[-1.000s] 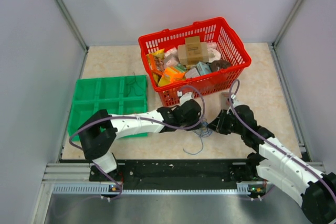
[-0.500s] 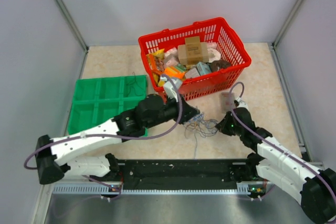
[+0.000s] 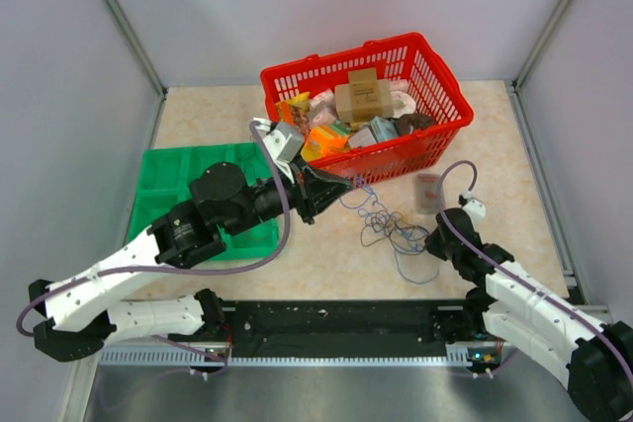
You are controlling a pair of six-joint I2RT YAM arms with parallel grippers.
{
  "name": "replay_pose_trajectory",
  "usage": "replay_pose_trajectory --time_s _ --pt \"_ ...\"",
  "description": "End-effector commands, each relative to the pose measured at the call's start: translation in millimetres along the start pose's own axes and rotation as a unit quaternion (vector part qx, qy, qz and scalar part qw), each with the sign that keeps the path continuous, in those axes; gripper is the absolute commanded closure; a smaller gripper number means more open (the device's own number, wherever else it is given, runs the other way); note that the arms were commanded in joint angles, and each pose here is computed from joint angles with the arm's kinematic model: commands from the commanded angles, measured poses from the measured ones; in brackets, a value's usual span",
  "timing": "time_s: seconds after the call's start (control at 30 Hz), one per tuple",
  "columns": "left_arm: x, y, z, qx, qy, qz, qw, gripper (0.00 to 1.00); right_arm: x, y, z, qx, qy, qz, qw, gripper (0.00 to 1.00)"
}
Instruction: Untangle the cables
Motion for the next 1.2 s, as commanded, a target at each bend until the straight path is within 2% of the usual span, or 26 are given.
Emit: replay_pose_trajectory --time_s 0.0,0.17,0.27,0.33,0.43,0.57,0.73,0.83,0.93,1.0,1.17 --pt "-5 47 -31 -0.058 0.041 0.062 0.996 1.0 5 14 -3 -0.036 -0.004 0.002 0.999 1.0" --pt "-17 98 -66 -0.109 0.068 0.101 0.987 1.0 1 10 -1 -0.033 -0.012 0.003 0.999 1.0" --pt "-24 120 -83 -0.119 0.076 0.106 0.984 1.0 3 11 -2 -0.032 -0.003 0.0 0.999 1.0" --pt "-22 128 -89 -0.113 0.106 0.11 0.982 1.0 4 11 -2 -0.032 0.004 -0.005 0.999 1.0" --pt "-7 123 -90 -0.093 0.201 0.104 0.969 1.0 4 10 -2 -0.031 0.015 -0.009 0.999 1.0" --pt "20 98 -91 -0.053 0.332 0.104 0.936 1.0 5 10 -3 -0.032 0.024 -0.009 0.999 1.0" --pt "71 59 -100 -0.032 0.478 0.101 0.872 1.0 6 9 -3 -0.028 0.036 -0.015 0.999 1.0" --pt "99 46 -117 -0.041 0.507 0.06 0.859 1.0 7 9 -3 -0.025 0.042 -0.019 0.999 1.0" --pt "117 43 -125 -0.038 0.553 0.05 0.831 1.0 7 9 -3 -0.024 0.044 -0.019 0.999 1.0" --pt "125 44 -128 -0.037 0.57 0.043 0.82 1.0 8 9 -3 -0.025 0.045 -0.019 0.999 1.0" --pt "140 45 -140 -0.056 0.625 0.017 0.778 1.0 8 9 -3 -0.025 0.047 -0.02 0.998 1.0"
Point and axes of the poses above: each gripper's point midway between its finger pads, its own z axis out along the fingers, its own x axis along the line the jaws close on, y = z × x, the point moved 10 cm from there along -z, back along the fingers
